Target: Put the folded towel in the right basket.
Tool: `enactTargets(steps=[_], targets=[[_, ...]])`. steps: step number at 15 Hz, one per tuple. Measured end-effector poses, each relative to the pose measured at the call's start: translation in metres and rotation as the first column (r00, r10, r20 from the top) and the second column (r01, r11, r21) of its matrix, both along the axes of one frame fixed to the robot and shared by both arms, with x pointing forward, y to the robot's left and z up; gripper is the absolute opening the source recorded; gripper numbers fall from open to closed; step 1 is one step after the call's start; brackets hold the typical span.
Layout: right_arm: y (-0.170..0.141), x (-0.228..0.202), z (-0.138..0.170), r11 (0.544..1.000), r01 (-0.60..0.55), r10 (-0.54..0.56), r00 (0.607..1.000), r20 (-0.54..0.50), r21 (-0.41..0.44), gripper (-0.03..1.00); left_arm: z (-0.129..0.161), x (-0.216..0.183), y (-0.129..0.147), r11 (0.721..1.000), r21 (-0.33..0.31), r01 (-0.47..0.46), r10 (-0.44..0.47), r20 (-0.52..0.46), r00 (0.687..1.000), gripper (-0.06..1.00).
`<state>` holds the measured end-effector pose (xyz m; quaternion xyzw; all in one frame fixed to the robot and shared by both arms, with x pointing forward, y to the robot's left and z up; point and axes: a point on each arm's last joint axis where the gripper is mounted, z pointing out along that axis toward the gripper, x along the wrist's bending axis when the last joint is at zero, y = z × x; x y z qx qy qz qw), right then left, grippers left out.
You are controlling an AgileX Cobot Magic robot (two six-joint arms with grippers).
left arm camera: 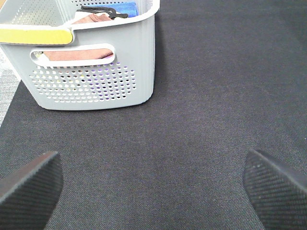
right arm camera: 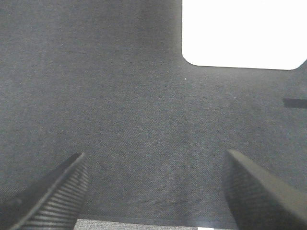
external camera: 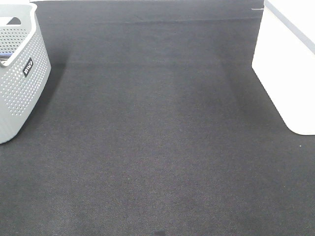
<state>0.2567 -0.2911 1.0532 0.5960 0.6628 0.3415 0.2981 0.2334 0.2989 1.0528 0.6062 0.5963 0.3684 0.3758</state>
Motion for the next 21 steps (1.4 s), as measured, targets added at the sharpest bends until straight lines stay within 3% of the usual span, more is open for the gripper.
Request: enactTargets(steps=[6, 21], targets=[[0.000, -0.024, 0.001, 1.000, 0.017, -0.018, 0.987, 0.161, 0.006, 0.73, 0.000, 0.000, 0.000, 1.000, 0.000, 0.000, 0.000, 0.000, 1.000, 0.97], [0.000, -0.025, 0.000, 1.000, 0.017, -0.018, 0.986, 0.165, 0.007, 0.73, 0.000, 0.000, 0.000, 1.000, 0.000, 0.000, 0.000, 0.000, 1.000, 0.97]])
